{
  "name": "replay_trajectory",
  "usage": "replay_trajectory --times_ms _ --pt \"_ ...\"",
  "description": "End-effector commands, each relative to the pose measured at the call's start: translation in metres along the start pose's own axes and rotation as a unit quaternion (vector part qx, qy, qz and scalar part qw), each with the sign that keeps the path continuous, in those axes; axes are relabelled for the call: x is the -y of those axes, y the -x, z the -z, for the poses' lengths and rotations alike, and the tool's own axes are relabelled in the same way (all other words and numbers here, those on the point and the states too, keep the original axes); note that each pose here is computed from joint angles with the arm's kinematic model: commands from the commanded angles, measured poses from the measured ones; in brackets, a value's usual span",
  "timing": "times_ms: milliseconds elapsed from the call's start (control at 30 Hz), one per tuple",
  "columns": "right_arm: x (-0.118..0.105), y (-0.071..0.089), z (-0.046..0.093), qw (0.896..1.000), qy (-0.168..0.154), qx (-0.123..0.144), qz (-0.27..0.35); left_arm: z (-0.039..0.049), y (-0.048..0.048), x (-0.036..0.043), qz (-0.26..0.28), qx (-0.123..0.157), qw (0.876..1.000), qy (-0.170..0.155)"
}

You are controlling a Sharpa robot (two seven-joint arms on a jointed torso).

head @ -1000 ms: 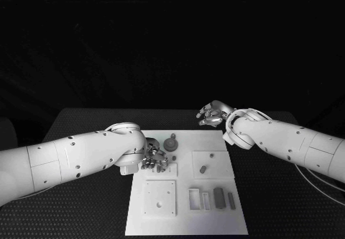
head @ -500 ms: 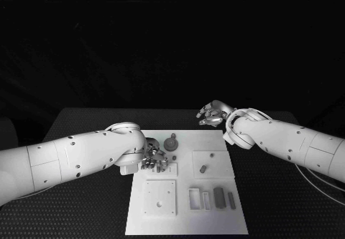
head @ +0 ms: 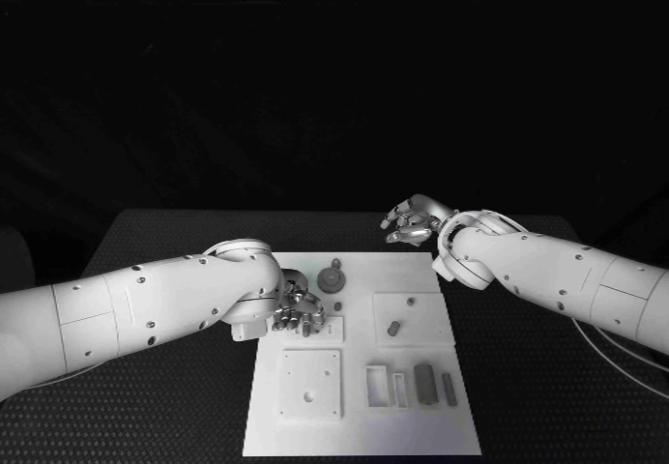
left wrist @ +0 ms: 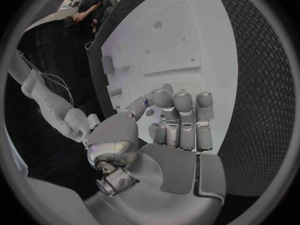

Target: Assemble the parts on the task board

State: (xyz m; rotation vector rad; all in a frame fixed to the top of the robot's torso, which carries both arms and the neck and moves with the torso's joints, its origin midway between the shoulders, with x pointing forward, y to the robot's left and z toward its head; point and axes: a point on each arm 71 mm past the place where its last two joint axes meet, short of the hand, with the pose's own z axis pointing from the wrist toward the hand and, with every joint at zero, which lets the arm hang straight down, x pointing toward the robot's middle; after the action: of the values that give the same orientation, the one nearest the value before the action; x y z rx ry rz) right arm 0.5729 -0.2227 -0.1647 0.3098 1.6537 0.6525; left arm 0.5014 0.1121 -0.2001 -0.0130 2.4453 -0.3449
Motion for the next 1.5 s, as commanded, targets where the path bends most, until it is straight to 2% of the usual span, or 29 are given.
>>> replay_trajectory --times_ms 33,600,867,1500 --pt "-0.0015 -0.0015 -0.0001 1.0 0.006 -0.006 0.002 -0.002 -0.0062 -0.0027 -0.012 -0.022 1.0 0.01" --pt "-0.0015 -0.0015 0.0003 1.0 0.007 -0.007 0.002 -0.004 -0.0063 0.0022 -0.023 -0.024 0.999 0.017" --pt "-0.0015 -0.0015 0.0006 1.0 0.007 -0.008 0.002 -0.0068 -0.0073 0.0033 -0.027 -0.012 0.999 0.02" --pt "0.0003 -0.0004 0.0012 1.0 0.006 -0.007 0.003 -0.007 -0.0043 -0.0012 -0.025 0.003 0.999 0.024"
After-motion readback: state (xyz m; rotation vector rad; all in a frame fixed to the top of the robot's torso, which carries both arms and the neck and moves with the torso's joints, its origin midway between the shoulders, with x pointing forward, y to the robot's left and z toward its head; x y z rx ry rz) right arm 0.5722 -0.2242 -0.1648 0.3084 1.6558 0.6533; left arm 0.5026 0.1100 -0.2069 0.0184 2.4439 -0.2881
